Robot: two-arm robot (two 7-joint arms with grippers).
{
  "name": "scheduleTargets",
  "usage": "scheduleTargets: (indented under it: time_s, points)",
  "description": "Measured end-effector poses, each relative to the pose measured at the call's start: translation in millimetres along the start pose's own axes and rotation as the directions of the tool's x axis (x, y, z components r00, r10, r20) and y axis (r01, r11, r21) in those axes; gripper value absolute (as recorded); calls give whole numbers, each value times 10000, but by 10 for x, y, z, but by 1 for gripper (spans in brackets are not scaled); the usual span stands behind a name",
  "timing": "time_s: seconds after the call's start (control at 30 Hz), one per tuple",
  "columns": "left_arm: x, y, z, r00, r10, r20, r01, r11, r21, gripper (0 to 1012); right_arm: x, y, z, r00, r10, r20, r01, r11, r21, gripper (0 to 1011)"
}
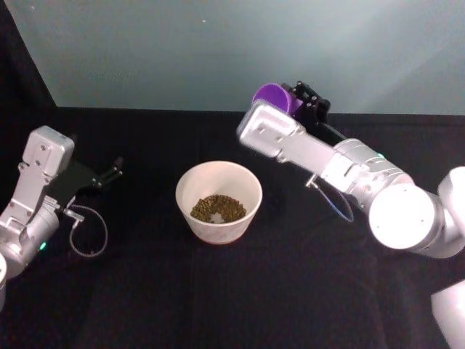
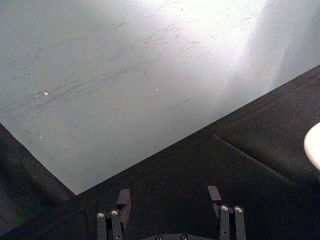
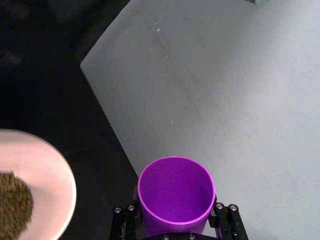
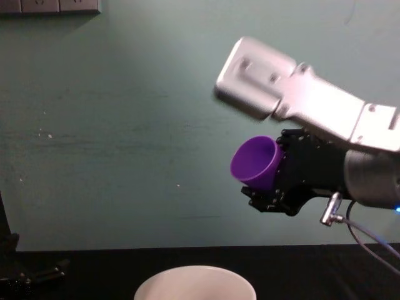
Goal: Pick up the cup and pour the mung beans from the cup into the bowl.
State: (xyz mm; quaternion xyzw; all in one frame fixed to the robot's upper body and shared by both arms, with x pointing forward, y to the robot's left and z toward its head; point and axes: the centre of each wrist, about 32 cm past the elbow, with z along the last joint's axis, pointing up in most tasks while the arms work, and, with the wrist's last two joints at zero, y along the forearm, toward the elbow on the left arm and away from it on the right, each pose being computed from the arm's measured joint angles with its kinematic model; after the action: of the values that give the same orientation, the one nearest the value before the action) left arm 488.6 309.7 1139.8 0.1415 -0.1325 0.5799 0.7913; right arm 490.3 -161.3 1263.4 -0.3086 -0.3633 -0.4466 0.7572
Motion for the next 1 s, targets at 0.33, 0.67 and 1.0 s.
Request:
scheduleTargets:
  time_s: [0.33,0.67,1.0]
  points:
    - [0,0,0,10000,0,0,0,10000,1,1000,133,-46,-286,9397,27,-3420,254,9967,774,721]
    - [0,0,0,10000,0,0,0,10000,0,1000,136,-48,-426,8894,329,-4560,153,9947,1017,721]
    - [0,0,0,10000,0,0,0,10000,0,1000,141,-47,-418,8949,312,-4451,141,9951,983,720]
